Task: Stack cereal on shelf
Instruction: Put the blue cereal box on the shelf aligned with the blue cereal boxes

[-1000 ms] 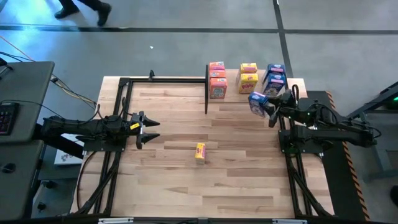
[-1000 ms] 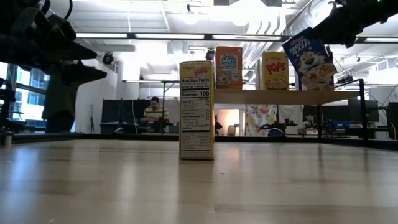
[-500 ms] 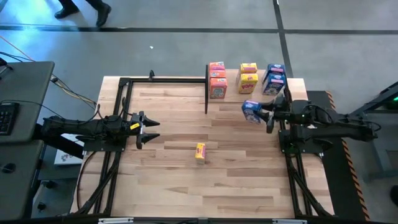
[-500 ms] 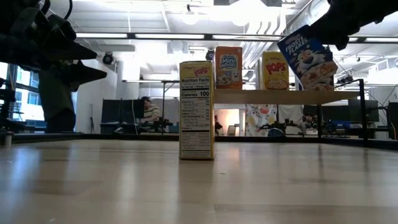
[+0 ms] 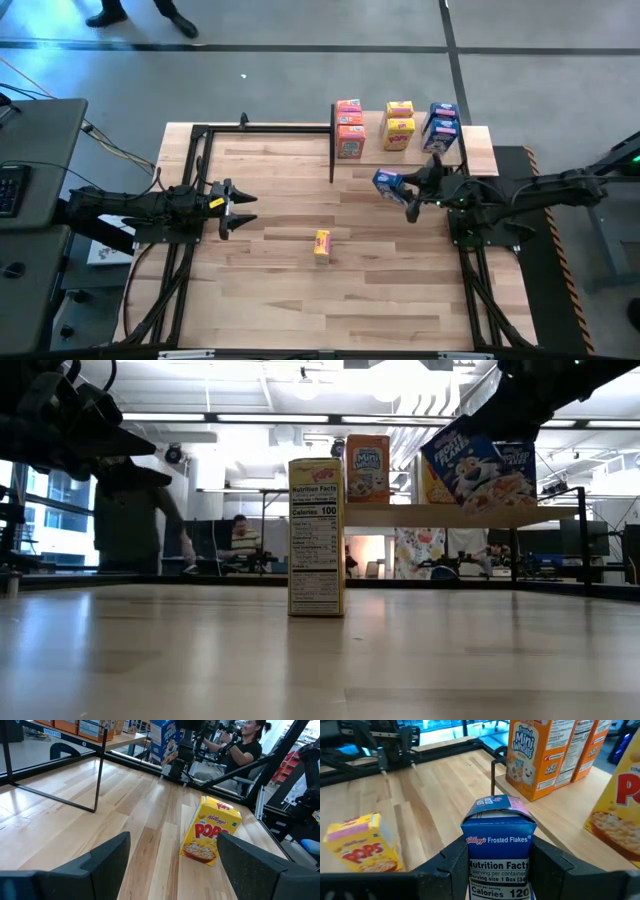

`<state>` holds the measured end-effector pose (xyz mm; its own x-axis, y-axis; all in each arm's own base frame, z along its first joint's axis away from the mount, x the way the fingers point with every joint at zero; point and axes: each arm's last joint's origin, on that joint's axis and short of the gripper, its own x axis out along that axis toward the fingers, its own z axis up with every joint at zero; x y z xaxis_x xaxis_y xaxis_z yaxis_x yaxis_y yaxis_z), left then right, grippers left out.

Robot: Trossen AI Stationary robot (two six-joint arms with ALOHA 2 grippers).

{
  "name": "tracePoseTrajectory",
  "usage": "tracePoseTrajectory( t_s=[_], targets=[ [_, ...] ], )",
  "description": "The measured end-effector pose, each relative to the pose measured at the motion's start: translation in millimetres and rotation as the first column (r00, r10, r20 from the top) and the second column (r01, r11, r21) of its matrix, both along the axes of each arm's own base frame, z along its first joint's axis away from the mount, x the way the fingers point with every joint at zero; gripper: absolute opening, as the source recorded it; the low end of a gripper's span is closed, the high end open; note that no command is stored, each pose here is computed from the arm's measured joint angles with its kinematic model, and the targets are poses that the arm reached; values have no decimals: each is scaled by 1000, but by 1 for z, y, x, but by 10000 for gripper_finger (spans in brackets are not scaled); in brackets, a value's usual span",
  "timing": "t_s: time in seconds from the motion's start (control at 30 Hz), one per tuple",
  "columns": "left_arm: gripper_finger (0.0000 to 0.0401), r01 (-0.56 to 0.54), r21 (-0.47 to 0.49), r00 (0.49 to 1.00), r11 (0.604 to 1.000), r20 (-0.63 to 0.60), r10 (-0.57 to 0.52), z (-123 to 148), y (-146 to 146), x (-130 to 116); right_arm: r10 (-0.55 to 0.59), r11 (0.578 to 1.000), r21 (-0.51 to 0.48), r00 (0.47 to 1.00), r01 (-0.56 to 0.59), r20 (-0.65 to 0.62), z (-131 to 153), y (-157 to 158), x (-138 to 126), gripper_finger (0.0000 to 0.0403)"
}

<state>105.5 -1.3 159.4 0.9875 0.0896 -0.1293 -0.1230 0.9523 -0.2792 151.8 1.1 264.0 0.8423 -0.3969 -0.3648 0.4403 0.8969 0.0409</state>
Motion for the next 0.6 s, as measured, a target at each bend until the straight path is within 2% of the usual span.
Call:
tracePoseTrajectory(
  t_s=[0.37,0.6],
  targets=[
    [289,0,0,1000,1000,1,0,0,0,0,-24,999,-27,1000,24,-17,-12,13,28,156],
    [289,0,0,1000,1000,0,0,0,0,0,53,998,-26,999,-53,5,-18,22,49,156]
  ],
)
